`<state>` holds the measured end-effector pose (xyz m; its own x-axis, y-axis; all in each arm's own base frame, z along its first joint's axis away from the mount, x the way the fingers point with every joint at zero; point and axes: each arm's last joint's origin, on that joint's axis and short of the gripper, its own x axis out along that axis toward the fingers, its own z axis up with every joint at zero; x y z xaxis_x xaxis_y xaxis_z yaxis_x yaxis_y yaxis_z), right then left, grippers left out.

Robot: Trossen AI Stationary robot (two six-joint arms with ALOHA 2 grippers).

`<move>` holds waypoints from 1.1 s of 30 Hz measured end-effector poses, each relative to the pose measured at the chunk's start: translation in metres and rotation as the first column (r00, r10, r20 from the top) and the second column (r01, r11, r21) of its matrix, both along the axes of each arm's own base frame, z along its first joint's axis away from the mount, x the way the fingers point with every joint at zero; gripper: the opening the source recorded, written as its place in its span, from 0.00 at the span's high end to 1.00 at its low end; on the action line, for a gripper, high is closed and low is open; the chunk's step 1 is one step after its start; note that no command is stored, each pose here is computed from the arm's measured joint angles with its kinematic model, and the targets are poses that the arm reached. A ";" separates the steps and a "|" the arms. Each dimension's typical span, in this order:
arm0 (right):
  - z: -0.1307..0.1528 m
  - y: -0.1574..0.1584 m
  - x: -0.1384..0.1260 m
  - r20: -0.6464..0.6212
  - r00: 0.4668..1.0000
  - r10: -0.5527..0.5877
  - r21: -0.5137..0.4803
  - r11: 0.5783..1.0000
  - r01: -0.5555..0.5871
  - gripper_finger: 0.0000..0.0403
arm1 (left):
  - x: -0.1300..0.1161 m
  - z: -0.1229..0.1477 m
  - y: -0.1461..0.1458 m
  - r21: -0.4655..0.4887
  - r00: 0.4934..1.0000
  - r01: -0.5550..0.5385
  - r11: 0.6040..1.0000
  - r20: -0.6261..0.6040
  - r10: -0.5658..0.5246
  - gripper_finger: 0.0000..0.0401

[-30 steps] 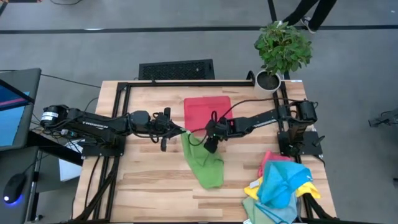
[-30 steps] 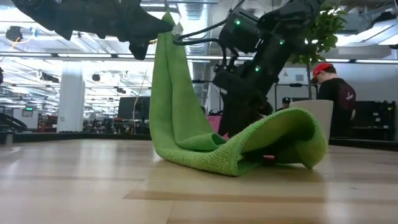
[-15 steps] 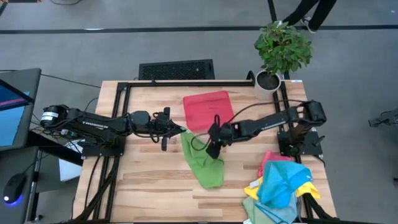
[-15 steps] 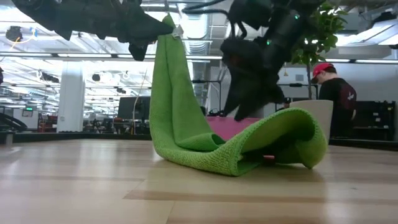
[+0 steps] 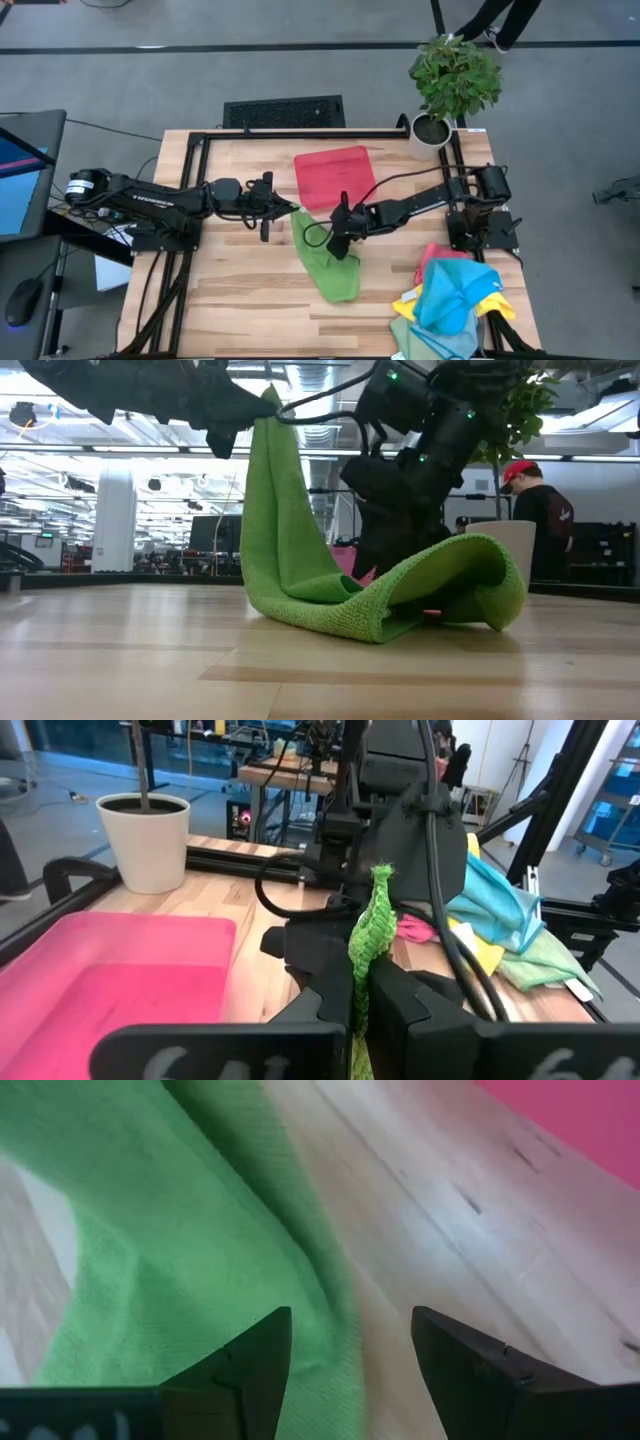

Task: Fold microfiber towels
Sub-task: Fold the green microfiber cloth

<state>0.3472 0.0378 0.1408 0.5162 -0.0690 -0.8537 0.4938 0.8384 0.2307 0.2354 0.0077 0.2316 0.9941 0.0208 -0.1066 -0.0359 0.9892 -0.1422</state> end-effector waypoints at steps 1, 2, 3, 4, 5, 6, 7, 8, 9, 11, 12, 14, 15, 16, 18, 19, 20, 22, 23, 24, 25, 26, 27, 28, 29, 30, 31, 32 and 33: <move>0.000 0.001 0.000 0.002 1.000 0.003 0.001 1.000 -0.003 0.42 | 0.000 0.000 0.000 0.000 1.000 0.000 1.000 0.000 0.000 1.00; 0.000 0.002 0.000 0.000 1.000 0.000 0.004 1.000 0.000 0.42 | 0.000 0.000 0.000 0.000 1.000 -0.001 1.000 0.000 0.001 1.00; -0.003 0.003 0.000 -0.005 1.000 -0.003 0.007 1.000 0.003 0.42 | 0.000 0.000 0.000 0.000 1.000 -0.002 1.000 0.000 0.002 1.00; -0.006 0.004 0.000 -0.015 1.000 -0.009 0.011 1.000 0.009 0.42 | 0.000 0.000 0.000 0.000 1.000 -0.002 1.000 0.000 0.002 1.00; -0.010 0.005 0.000 -0.029 0.999 -0.013 0.012 1.000 0.014 0.42 | 0.000 0.000 0.000 0.000 1.000 -0.002 1.000 0.000 0.002 1.00; -0.014 0.005 0.000 -0.038 0.999 -0.012 0.012 1.000 0.013 0.42 | 0.000 0.000 0.000 0.000 1.000 -0.002 1.000 0.000 0.002 1.00; -0.016 0.007 0.001 -0.037 0.999 -0.011 0.010 1.000 0.011 0.42 | 0.000 0.000 0.000 0.000 1.000 -0.002 1.000 -0.001 0.002 1.00; -0.017 0.007 0.002 -0.032 0.999 -0.013 0.012 1.000 0.013 0.42 | 0.000 0.000 0.000 0.000 1.000 -0.003 1.000 0.000 0.003 1.00; -0.018 0.008 0.002 -0.027 0.999 -0.019 0.012 1.000 0.019 0.42 | 0.000 0.000 0.000 0.001 1.000 -0.003 1.000 0.000 0.003 1.00; -0.017 0.008 0.003 -0.020 1.000 -0.020 0.016 1.000 0.021 0.42 | 0.000 0.000 0.000 0.001 1.000 -0.003 1.000 -0.001 0.003 1.00; -0.017 0.008 0.003 -0.017 1.000 -0.020 0.018 1.000 0.020 0.42 | 0.000 0.000 0.000 0.001 1.000 -0.003 1.000 0.000 0.003 1.00; -0.014 0.008 0.003 -0.012 1.000 -0.011 0.018 1.000 0.011 0.42 | 0.000 0.000 0.000 0.001 1.000 -0.003 1.000 0.000 0.003 1.00; -0.013 0.008 0.003 -0.003 1.000 -0.009 0.019 1.000 0.009 0.42 | 0.000 0.000 0.000 0.002 1.000 -0.004 1.000 -0.001 0.004 1.00; -0.012 0.009 0.004 0.005 1.000 -0.008 0.020 1.000 0.008 0.42 | 0.000 0.000 0.000 0.002 1.000 -0.008 1.000 0.000 0.008 1.00; -0.010 0.009 0.003 0.005 1.000 -0.007 0.019 1.000 0.007 0.42 | 0.000 0.000 0.001 0.004 1.000 -0.017 1.000 0.000 0.017 1.00; -0.009 0.009 0.003 0.014 1.000 -0.007 0.020 1.000 0.006 0.42 | 0.000 0.000 0.001 0.004 1.000 -0.021 1.000 -0.001 0.021 1.00; -0.007 0.009 0.004 0.024 1.000 -0.007 0.021 1.000 0.007 0.42 | 0.000 0.000 0.001 0.004 1.000 -0.023 1.000 0.000 0.023 1.00; -0.008 0.009 0.003 0.018 1.000 -0.006 0.021 1.000 0.005 0.42 | 0.000 0.000 0.001 0.005 1.000 -0.026 1.000 0.000 0.026 1.00; -0.008 0.009 0.003 0.015 1.000 -0.005 0.020 1.000 0.005 0.42 | 0.000 0.000 0.001 0.005 1.000 -0.026 1.000 -0.001 0.026 1.00; -0.008 0.009 0.003 0.017 1.000 -0.005 0.021 1.000 0.004 0.42 | 0.000 0.000 0.001 0.005 1.000 -0.026 1.000 0.000 0.026 1.00; -0.008 0.009 0.003 0.017 1.000 -0.005 0.021 1.000 0.005 0.42 | 0.000 0.000 0.001 0.005 1.000 -0.026 1.000 0.000 0.026 1.00; -0.009 0.009 0.003 0.015 1.000 -0.008 0.023 1.000 0.008 0.42 | 0.000 0.000 0.001 0.005 1.000 -0.026 1.000 0.000 0.026 1.00; -0.010 0.009 0.003 0.012 1.000 -0.012 0.025 1.000 0.012 0.42 | 0.000 0.000 0.001 0.004 1.000 -0.026 1.000 -0.001 0.026 1.00; -0.011 0.010 0.003 0.006 1.000 -0.014 0.026 1.000 0.014 0.42 | 0.000 0.000 0.001 0.004 1.000 -0.026 1.000 0.000 0.026 1.00; -0.011 0.009 0.003 0.002 1.000 -0.016 0.027 1.000 0.016 0.42 | 0.000 0.000 0.001 0.003 1.000 -0.026 1.000 0.000 0.026 1.00; -0.011 0.010 0.003 0.006 1.000 -0.016 0.028 0.999 0.016 0.42 | 0.000 0.000 0.001 0.004 1.000 -0.026 1.000 0.000 0.026 1.00; -0.011 0.011 0.003 0.008 1.000 -0.019 0.031 0.999 0.019 0.42 | 0.000 0.000 0.001 0.004 1.000 -0.026 1.000 -0.001 0.026 1.00; -0.011 0.012 0.003 0.007 1.000 -0.018 0.032 0.999 0.018 0.42 | 0.000 0.000 0.001 0.004 1.000 -0.026 1.000 0.000 0.026 1.00; -0.011 0.013 0.003 0.007 1.000 -0.015 0.032 0.999 0.015 0.42 | 0.000 0.000 0.001 0.004 1.000 -0.026 1.000 0.000 0.026 1.00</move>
<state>0.3498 0.0507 0.1298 0.5211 -0.0496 -0.8521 0.5043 0.8233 0.2606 0.2354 0.0085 0.2316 0.9932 0.0469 -0.1069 -0.0616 0.9884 -0.1387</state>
